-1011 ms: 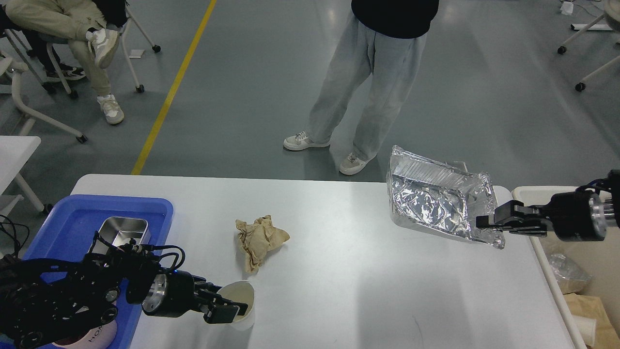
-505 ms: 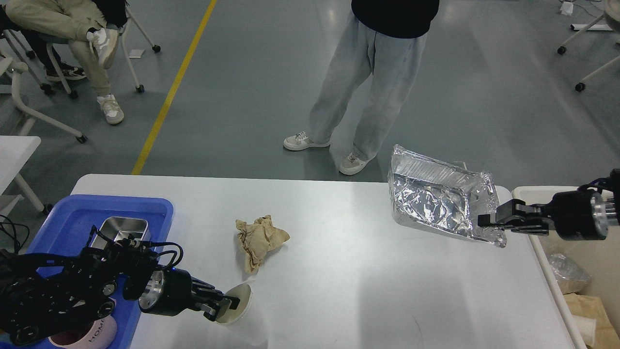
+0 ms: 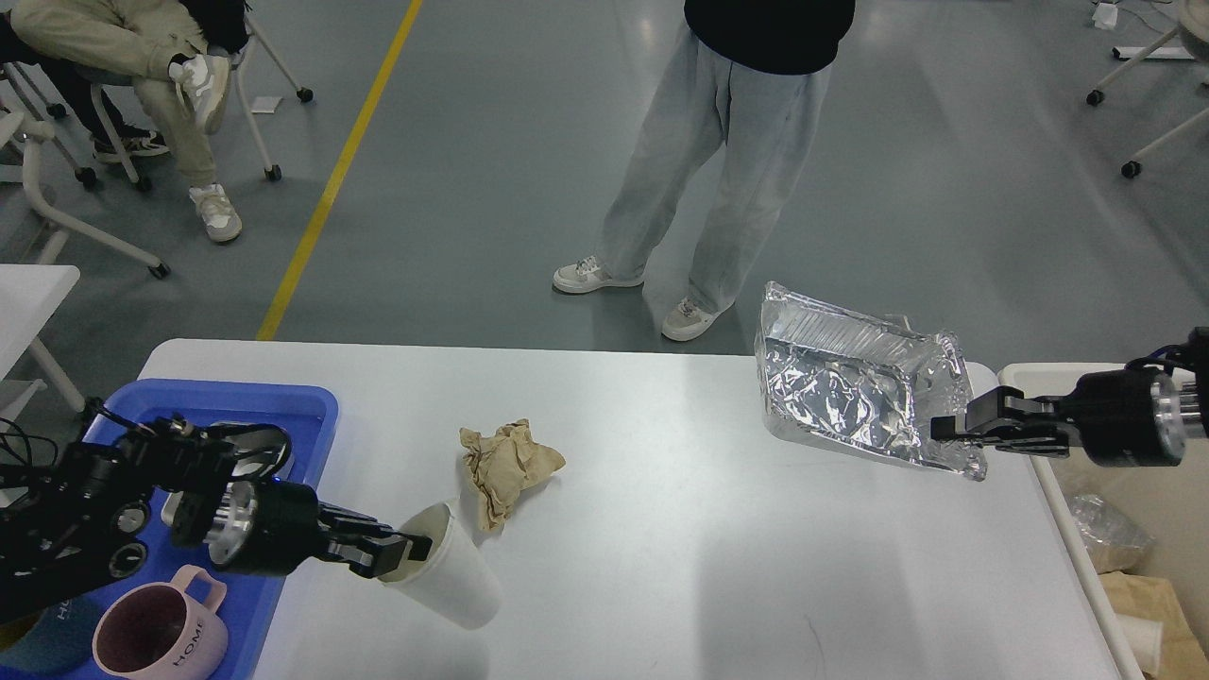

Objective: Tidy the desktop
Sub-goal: 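Grasp the white paper cup with the left gripper and lift it, then carry the paper cup with the left gripper and drop it into the foil tray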

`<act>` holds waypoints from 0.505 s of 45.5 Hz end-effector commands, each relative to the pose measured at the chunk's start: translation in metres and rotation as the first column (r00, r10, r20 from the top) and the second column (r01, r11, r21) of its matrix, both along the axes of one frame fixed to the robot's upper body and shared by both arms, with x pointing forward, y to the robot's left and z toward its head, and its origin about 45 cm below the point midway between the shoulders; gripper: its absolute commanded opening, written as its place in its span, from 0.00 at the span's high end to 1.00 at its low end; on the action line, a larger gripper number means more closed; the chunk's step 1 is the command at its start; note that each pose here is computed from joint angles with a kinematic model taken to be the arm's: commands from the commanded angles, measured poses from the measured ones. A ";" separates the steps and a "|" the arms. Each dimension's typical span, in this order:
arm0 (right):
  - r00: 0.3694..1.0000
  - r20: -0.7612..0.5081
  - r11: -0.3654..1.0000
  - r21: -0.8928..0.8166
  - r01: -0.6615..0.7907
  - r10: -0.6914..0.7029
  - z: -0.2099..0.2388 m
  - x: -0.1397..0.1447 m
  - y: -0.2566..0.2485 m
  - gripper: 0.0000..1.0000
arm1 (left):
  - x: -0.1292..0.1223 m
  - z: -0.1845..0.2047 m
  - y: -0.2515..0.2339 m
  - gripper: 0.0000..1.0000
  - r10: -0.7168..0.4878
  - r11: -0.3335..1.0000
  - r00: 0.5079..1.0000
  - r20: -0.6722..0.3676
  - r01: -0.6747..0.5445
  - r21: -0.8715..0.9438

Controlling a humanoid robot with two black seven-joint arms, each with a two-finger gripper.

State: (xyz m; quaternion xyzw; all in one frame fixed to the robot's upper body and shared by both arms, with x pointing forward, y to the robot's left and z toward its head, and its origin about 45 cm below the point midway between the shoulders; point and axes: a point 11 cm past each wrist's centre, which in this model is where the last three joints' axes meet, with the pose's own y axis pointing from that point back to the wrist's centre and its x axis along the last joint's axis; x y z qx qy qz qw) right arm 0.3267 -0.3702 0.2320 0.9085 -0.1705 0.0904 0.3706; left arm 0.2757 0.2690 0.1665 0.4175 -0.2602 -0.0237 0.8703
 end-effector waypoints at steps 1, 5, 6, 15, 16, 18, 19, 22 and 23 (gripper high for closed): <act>1.000 -0.003 1.000 0.001 -0.008 0.008 -0.001 0.000 0.003 1.00 | 0.006 0.032 0.020 0.98 0.046 0.999 0.998 0.033 -0.046 -0.006; 1.000 -0.003 1.000 0.002 -0.010 0.010 -0.001 0.000 0.003 1.00 | 0.010 0.055 0.033 0.97 0.072 0.997 0.995 0.073 -0.072 -0.003; 1.000 -0.003 1.000 0.003 -0.009 0.009 -0.001 0.000 0.004 1.00 | 0.011 0.060 0.037 0.97 0.081 0.997 0.993 0.082 -0.081 -0.002; 1.000 -0.002 1.000 0.002 -0.010 0.010 -0.001 0.000 0.004 1.00 | 0.034 0.135 0.055 0.97 0.161 0.986 0.970 0.181 -0.151 -0.068; 1.000 -0.002 1.000 0.003 -0.012 0.012 -0.001 0.001 0.004 1.00 | 0.037 0.144 0.056 0.97 0.172 0.984 0.966 0.190 -0.160 -0.081; 1.000 -0.004 1.000 0.005 -0.016 0.016 -0.001 0.001 0.006 1.00 | 0.041 0.157 0.055 0.97 0.191 0.979 0.960 0.203 -0.172 -0.107; 1.000 -0.005 1.000 0.004 -0.017 0.017 -0.002 0.001 0.007 1.00 | 0.044 0.164 0.054 0.97 0.198 0.977 0.958 0.208 -0.175 -0.124; 1.000 -0.007 1.000 0.006 -0.025 0.025 -0.003 0.001 0.010 1.00 | 0.051 0.188 0.047 0.96 0.214 0.969 0.949 0.231 -0.175 -0.176; 1.000 -0.009 1.000 0.007 -0.028 0.028 -0.003 0.001 0.011 1.00 | 0.053 0.192 0.045 0.96 0.217 0.967 0.947 0.236 -0.174 -0.188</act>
